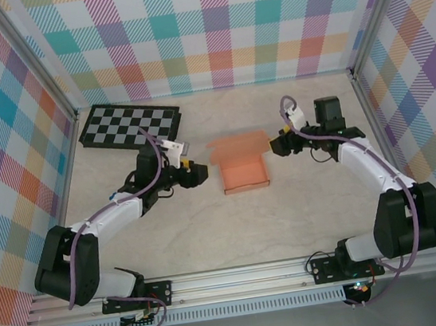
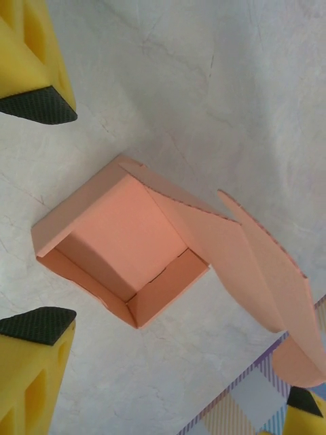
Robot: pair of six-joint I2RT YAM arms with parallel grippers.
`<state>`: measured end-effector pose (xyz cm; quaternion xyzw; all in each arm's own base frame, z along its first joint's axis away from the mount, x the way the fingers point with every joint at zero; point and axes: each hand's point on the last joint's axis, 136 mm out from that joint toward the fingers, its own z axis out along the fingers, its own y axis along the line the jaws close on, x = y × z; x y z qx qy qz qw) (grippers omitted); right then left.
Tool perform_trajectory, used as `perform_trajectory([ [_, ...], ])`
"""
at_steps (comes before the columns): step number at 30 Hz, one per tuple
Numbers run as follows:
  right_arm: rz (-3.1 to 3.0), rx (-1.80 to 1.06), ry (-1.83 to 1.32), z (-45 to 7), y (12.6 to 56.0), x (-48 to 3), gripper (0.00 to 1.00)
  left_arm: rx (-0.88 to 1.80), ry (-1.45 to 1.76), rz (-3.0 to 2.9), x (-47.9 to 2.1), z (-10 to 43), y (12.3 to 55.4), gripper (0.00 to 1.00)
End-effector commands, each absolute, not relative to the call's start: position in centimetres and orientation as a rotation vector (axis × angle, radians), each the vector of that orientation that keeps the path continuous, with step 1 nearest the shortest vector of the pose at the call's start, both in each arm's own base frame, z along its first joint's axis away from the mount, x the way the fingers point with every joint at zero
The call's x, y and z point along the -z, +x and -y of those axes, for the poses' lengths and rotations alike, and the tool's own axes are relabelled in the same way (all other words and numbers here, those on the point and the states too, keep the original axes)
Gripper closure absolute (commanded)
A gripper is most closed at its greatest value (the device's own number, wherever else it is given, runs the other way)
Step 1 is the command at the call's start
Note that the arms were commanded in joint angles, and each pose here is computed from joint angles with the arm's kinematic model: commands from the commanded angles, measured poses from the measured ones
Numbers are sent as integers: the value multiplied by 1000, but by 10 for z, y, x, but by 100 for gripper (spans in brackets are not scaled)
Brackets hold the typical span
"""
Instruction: Fold the paper box
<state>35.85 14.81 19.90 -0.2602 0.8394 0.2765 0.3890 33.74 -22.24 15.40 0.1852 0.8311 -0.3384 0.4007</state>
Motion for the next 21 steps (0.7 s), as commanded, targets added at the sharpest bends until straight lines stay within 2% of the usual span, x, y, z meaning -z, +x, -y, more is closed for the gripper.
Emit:
perform_trajectory([
  [1, -2315, -794, -302, -137, 353, -212, 37, 853, 372, -2042, -172, 217, 347, 27],
  [3, -2354, -849, -195, -137, 345, -212, 36, 851, 383, -2063, -170, 221, 341, 27],
  [8, -2427, -970, -166, -147, 334, -212, 34, 888, 410, -2072, -172, 232, 332, 27],
  [10, -2412, -1045, -199, -155, 331, -221, 19, 888, 414, -2090, -173, 233, 332, 27],
  [11, -2402, -1070, -220, -157, 330, -225, 14, 890, 416, -2095, -174, 234, 332, 27],
  [21, -2381, -1002, -429, -162, 357, -223, 13, 1040, 320, -2031, -218, 248, 347, 20],
])
